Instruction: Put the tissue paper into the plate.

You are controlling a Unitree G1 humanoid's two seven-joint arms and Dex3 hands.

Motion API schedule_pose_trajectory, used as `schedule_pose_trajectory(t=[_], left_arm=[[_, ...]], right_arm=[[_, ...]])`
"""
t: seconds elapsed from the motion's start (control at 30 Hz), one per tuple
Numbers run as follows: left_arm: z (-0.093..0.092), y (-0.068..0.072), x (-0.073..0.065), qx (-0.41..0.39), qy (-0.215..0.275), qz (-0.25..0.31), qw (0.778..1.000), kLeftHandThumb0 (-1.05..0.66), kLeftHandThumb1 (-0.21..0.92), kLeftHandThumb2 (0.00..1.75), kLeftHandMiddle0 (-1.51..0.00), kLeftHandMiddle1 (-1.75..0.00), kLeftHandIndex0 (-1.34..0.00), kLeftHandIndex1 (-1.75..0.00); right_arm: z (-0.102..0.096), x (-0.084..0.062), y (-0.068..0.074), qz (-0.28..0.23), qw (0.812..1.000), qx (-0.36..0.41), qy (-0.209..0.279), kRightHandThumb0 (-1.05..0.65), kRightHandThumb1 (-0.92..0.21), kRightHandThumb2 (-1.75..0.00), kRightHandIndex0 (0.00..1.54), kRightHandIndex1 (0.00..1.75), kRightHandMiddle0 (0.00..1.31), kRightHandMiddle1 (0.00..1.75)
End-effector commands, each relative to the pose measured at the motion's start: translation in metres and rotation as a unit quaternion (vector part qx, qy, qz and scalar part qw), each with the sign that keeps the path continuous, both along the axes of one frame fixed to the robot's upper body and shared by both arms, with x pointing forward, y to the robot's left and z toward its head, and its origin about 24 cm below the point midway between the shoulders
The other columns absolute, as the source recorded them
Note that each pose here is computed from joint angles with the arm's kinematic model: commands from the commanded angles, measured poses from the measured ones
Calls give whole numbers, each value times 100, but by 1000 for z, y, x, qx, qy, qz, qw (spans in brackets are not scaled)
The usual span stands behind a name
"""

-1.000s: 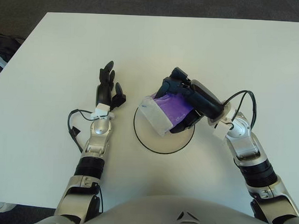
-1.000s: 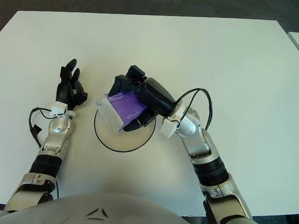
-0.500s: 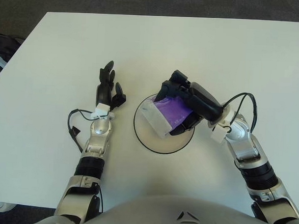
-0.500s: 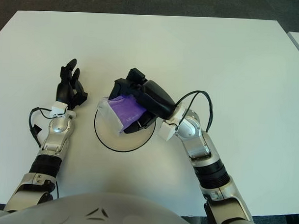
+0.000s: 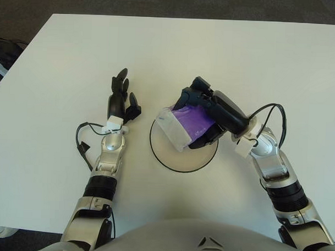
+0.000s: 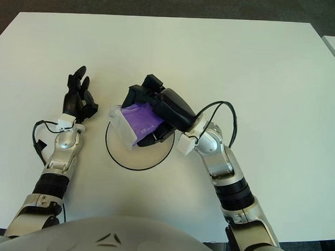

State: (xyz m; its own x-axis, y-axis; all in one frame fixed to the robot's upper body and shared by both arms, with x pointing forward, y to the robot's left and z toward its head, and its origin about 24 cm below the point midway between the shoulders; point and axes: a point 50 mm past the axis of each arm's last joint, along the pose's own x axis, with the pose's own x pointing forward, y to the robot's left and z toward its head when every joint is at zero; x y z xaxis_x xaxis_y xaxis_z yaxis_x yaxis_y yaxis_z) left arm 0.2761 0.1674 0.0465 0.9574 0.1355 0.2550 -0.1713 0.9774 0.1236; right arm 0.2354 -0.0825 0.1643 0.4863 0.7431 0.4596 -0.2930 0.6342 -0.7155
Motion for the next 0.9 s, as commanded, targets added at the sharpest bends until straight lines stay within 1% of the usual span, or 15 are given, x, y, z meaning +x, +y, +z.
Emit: schedule_pose_trajectory(t=[0.0,0.03,0.07,0.1,0.13,0.2,0.23,0.27,0.3,0.33,0.4,0.43,0.5,0.57,0.87], left_arm=[[-62,4,-31,6,136,10,991,-78,92,98,-27,0,0,-53],[-62,4,-31,8,137,11,991,-79,92,98,-27,0,0,-52],[-62,5,-31,11,137,11,990,-79,92,98,-27,0,0,-52],[-63,5,-31,14,138,11,990,-79,92,98,-26,0,0,-52],[-63,6,-31,15,138,11,990,-80,92,98,-26,0,0,-52],[-63,6,-32,18,138,10,990,-80,92,98,-26,0,0,-52],[-63,6,-32,19,138,9,990,-81,92,99,-26,0,0,-52],[-64,7,-33,20,140,8,990,-81,92,99,-25,0,0,-51],[-65,7,-33,21,141,8,990,-81,92,98,-25,0,0,-51],[-65,8,-33,21,142,7,990,-81,92,98,-25,0,0,-50],[-66,8,-33,21,147,6,989,-81,92,98,-25,0,0,-50],[-66,9,-33,20,148,6,989,-81,92,98,-25,0,0,-50],[-67,9,-34,20,150,5,989,-80,92,98,-25,0,0,-50],[-67,10,-34,20,152,5,988,-80,92,98,-25,0,0,-50],[-69,11,-34,20,155,4,988,-79,92,99,-24,0,0,-51]], right_arm=[[5,3,-1,-2,1000,14,-15,-42,-54,-103,85,175,44,175],[5,3,-1,-4,1000,4,-21,-57,-67,-86,76,175,39,175],[4,4,-2,-5,999,-22,-29,-63,-72,-80,73,175,38,175],[4,5,-2,-6,999,-39,-35,-75,-79,-74,51,175,24,175],[3,6,-3,-5,998,-56,-39,-83,-84,-71,37,175,16,175],[2,6,-5,-4,995,-82,-51,-93,-88,-68,19,162,8,162],[2,6,-6,-3,994,-92,-57,-97,-89,-68,14,110,5,108],[3,6,-6,-3,992,-103,-65,-99,-90,-69,13,90,4,87],[3,6,-6,-3,991,-110,-71,-101,-91,-69,8,58,3,56],[3,5,-6,-2,991,-113,-74,-102,-91,-69,5,37,2,36],[5,6,-7,-1,990,-124,-71,-104,-92,-69,3,19,1,18],[6,6,-8,-1,989,-127,-69,-104,-92,-68,2,12,0,12],[12,6,-8,3,989,-136,-62,-104,-92,-66,1,6,0,6],[11,6,-8,6,988,-145,-52,-105,-92,-63,0,2,0,2],[11,8,-11,5,986,-160,-45,-105,-92,-58,0,0,0,0]])
